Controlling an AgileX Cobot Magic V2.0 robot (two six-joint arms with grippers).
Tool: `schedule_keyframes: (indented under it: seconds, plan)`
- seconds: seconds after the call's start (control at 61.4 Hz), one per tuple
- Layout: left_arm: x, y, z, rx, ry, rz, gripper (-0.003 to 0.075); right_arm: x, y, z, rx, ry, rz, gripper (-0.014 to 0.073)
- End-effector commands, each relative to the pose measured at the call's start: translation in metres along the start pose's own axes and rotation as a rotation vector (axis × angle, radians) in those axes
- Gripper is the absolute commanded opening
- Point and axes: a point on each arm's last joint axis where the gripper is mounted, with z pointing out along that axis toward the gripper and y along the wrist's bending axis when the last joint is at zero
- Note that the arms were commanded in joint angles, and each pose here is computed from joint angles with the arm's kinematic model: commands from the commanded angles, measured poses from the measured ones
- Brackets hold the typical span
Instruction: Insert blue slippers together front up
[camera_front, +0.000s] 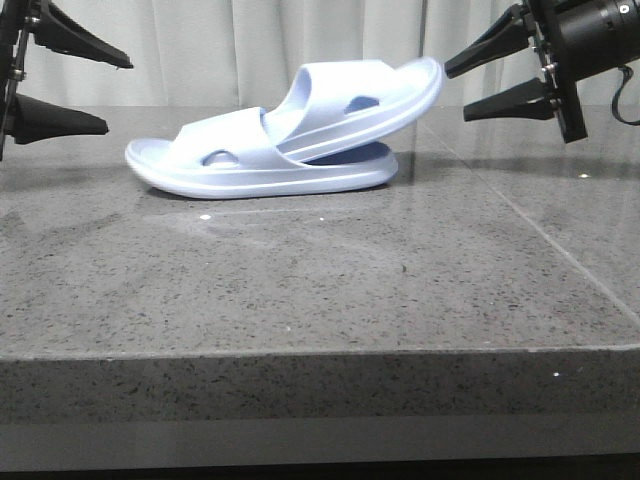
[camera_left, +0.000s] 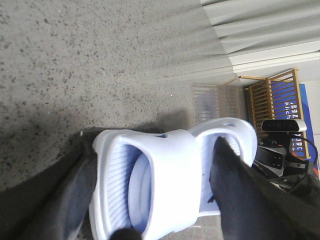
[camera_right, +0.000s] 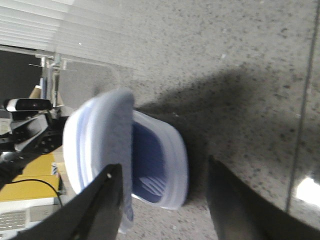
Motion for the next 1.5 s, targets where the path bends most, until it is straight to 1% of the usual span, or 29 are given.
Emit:
schedule_keyframes:
  seconds: [0.0, 0.114, 0.163, 0.179, 0.195, 0.228, 0.293, 0.309, 0.325, 0.342, 0.374, 0.391, 0.407, 0.439, 0.488, 0.537, 0.635, 0.684, 0.781, 0.863, 0.928, 0.944, 0.96, 1.074, 1.172, 1.269, 1.481]
  plan:
    - [-0.007, -0.033, -0.019, 0.094, -0.038, 0.052, 0.0484, -0.003, 0.036, -0.024, -0.039, -0.042, -0.086, 0.0441]
    - [-0.009, -0.031, -0.031, 0.081, -0.044, 0.065, 0.0477, -0.004, 0.039, -0.034, -0.010, -0.062, -0.109, 0.0430]
    - [-0.009, -0.032, -0.037, 0.060, -0.042, 0.085, 0.0453, -0.004, 0.042, -0.038, 0.013, -0.072, -0.128, 0.0394]
    - [-0.009, -0.033, -0.039, 0.054, -0.041, 0.091, 0.0433, -0.004, 0.043, -0.040, 0.023, -0.077, -0.135, 0.0378]
    - [-0.009, -0.033, -0.041, 0.047, -0.041, 0.097, 0.0417, -0.003, 0.044, -0.041, 0.039, -0.077, -0.147, 0.0348]
    - [-0.008, -0.035, -0.043, 0.031, -0.033, 0.114, 0.0365, -0.003, 0.047, -0.045, 0.066, -0.086, -0.170, 0.0301]
    - [-0.006, -0.039, -0.048, -0.004, -0.026, 0.155, 0.0244, 0.000, 0.051, -0.051, 0.139, -0.087, -0.222, 0.0177]
    - [-0.005, -0.040, -0.048, -0.013, -0.026, 0.166, 0.0212, 0.000, 0.053, -0.053, 0.153, -0.088, -0.234, 0.0132]
    - [-0.005, -0.042, -0.050, -0.024, -0.027, 0.177, 0.0161, 0.001, 0.054, -0.055, 0.174, -0.089, -0.251, 0.0102]
    - [-0.004, -0.044, -0.050, -0.029, -0.026, 0.191, 0.0127, 0.001, 0.056, -0.056, 0.185, -0.090, -0.261, 0.0057]
    - [-0.004, -0.047, -0.052, -0.037, -0.035, 0.218, 0.0056, 0.003, 0.059, -0.059, 0.209, -0.090, -0.284, 0.0003]
    - [-0.003, -0.049, -0.053, -0.040, -0.036, 0.227, 0.0003, 0.004, 0.061, -0.061, 0.219, -0.090, -0.294, -0.0021]
    - [-0.003, -0.051, -0.054, -0.042, -0.039, 0.234, -0.0023, 0.005, 0.063, -0.063, 0.229, -0.091, -0.307, -0.0043]
    - [-0.002, -0.055, -0.056, -0.047, -0.047, 0.257, -0.0020, 0.007, 0.068, -0.066, 0.254, -0.089, -0.332, -0.0075]
    - [-0.001, -0.060, -0.058, -0.051, -0.057, 0.288, -0.0020, 0.009, 0.072, -0.071, 0.291, -0.085, -0.365, -0.0054]
    - [0.001, -0.068, -0.062, -0.056, -0.062, 0.313, -0.0020, 0.013, 0.078, -0.077, 0.327, -0.095, -0.396, -0.0060]
    - [0.006, -0.080, -0.069, -0.114, -0.084, 0.392, -0.0020, 0.020, 0.090, -0.089, 0.397, -0.167, -0.451, -0.0059]
    - [0.010, -0.085, -0.073, -0.172, -0.111, 0.438, -0.0020, 0.028, 0.098, -0.095, 0.452, -0.199, -0.500, -0.0059]
    - [0.027, -0.094, -0.080, -0.329, -0.173, 0.546, -0.0020, 0.051, 0.116, -0.100, 0.578, -0.268, -0.639, -0.0059]
    - [0.041, -0.106, -0.087, -0.442, -0.273, 0.642, -0.0020, 0.068, 0.128, -0.102, 0.624, -0.343, -0.722, -0.0059]
    - [0.058, -0.116, -0.095, -0.526, -0.370, 0.730, -0.0020, 0.088, 0.136, -0.104, 0.640, -0.401, -0.779, -0.0059]
    - [0.063, -0.116, -0.094, -0.540, -0.377, 0.746, -0.0020, 0.094, 0.138, -0.105, 0.644, -0.419, -0.792, -0.0059]
    - [0.066, -0.120, -0.098, -0.556, -0.413, 0.768, -0.0020, 0.098, 0.139, -0.106, 0.646, -0.430, -0.801, -0.0059]
    - [0.097, -0.128, -0.110, -0.617, -0.534, 0.873, -0.0020, 0.127, 0.145, -0.116, 0.656, -0.553, -0.860, -0.0059]
    - [0.123, -0.134, -0.122, -0.626, -0.634, 0.940, -0.0020, 0.154, 0.145, -0.120, 0.652, -0.633, -0.904, -0.0059]
    - [0.150, -0.134, -0.133, -0.621, -0.708, 0.989, -0.0020, 0.183, 0.146, -0.128, 0.629, -0.711, -0.947, -0.0059]
    - [0.191, -0.122, -0.154, -0.592, -0.784, 1.019, -0.0020, 0.234, 0.139, -0.147, 0.580, -0.865, -1.007, -0.0059]
